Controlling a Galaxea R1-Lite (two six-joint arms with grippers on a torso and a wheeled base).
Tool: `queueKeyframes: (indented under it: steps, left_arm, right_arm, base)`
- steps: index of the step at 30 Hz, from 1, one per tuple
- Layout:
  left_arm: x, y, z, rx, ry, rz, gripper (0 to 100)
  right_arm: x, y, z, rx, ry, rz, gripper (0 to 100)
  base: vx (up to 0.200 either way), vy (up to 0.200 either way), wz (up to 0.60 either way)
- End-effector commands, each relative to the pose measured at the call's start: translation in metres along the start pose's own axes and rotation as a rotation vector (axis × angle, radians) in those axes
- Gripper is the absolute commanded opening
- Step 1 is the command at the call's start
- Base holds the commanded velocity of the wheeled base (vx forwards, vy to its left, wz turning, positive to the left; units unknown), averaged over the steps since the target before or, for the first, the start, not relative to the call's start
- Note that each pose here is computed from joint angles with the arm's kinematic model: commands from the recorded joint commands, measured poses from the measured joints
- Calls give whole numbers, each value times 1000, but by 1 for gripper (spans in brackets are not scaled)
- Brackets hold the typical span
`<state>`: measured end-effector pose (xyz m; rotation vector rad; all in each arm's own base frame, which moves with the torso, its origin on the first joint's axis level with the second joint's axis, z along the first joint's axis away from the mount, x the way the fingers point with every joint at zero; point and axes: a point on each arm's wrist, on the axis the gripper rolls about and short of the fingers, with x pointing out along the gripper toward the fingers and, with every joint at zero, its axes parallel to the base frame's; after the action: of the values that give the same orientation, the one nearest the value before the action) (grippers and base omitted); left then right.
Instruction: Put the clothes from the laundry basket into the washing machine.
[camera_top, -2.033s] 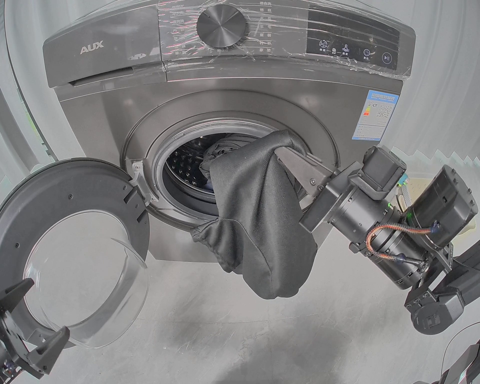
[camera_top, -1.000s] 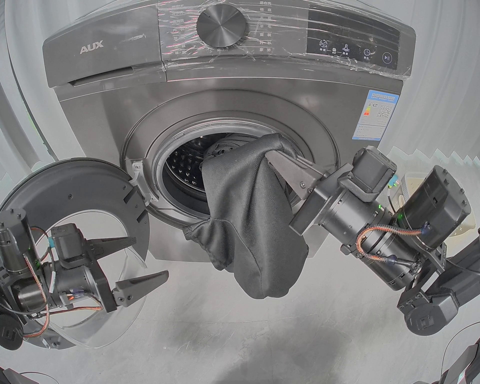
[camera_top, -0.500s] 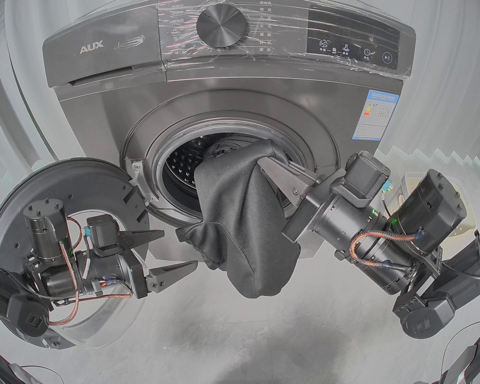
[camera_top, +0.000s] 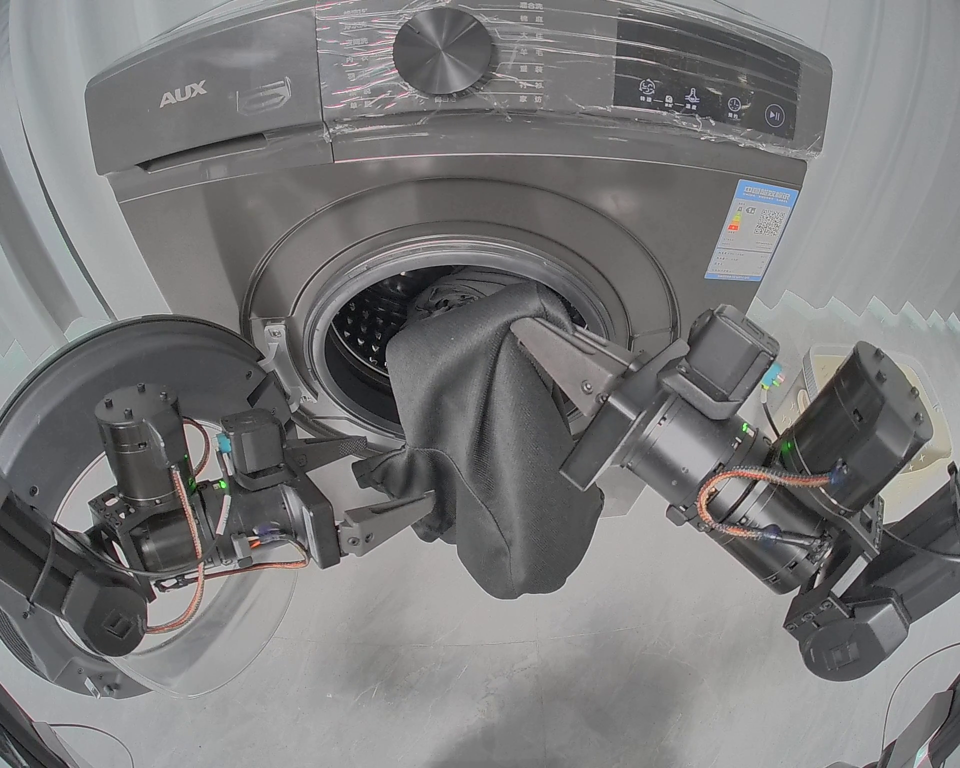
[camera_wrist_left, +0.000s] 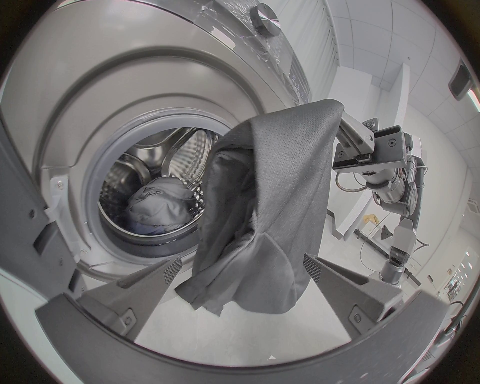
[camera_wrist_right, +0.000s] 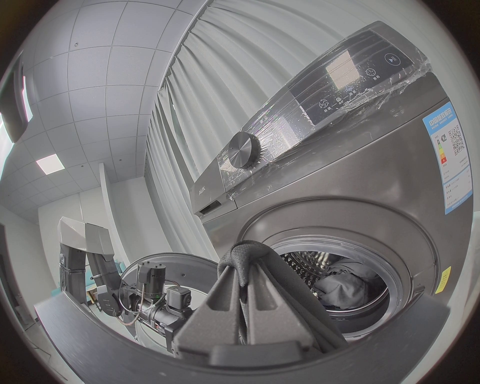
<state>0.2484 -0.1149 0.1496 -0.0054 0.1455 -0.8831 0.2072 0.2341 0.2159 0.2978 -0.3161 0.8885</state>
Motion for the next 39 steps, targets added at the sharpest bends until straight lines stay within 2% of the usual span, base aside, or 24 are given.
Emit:
queueKeyframes:
  steps: [1, 7, 16, 17, 22, 27, 33, 36, 39]
  left_arm:
    - [18, -2, -6, -4, 5, -34, 100]
    - [34, -6, -10, 8, -12, -38, 100]
    - [39, -4, -12, 26, -51, -25, 100]
    - [39, -4, -11, 26, -54, -23, 0]
    - [38, -12, -11, 35, -70, -39, 0]
    - [31, -27, -12, 51, -110, -53, 0]
    - [5, -46, -14, 64, -139, -77, 0]
    - [-2, -48, -14, 64, -139, -63, 0]
    - [-4, -48, -13, 63, -158, -13, 0]
  right_arm:
    - [0, 0, -1, 1, 4, 1, 0]
    - [0, 0, -4, 0, 9, 0, 0]
    - [-1, 0, -4, 1, 10, -1, 0]
    - [-1, 0, -4, 1, 10, -1, 0]
    - [0, -1, -7, 1, 17, -2, 0]
    - [1, -4, -12, -2, 30, -10, 0]
    - [3, -9, -18, -2, 45, -24, 0]
    - [3, -9, -18, 3, 45, -24, 0]
    - [3, -9, -18, 1, 47, -27, 0]
  base:
    - [0, 0, 0]
    - [0, 0, 0]
    - [0, 0, 0]
    - [0, 0, 0]
    - [0, 0, 0]
    - [0, 0, 0]
    - [0, 0, 0]
    - [0, 0, 0]
    - [0, 0, 0]
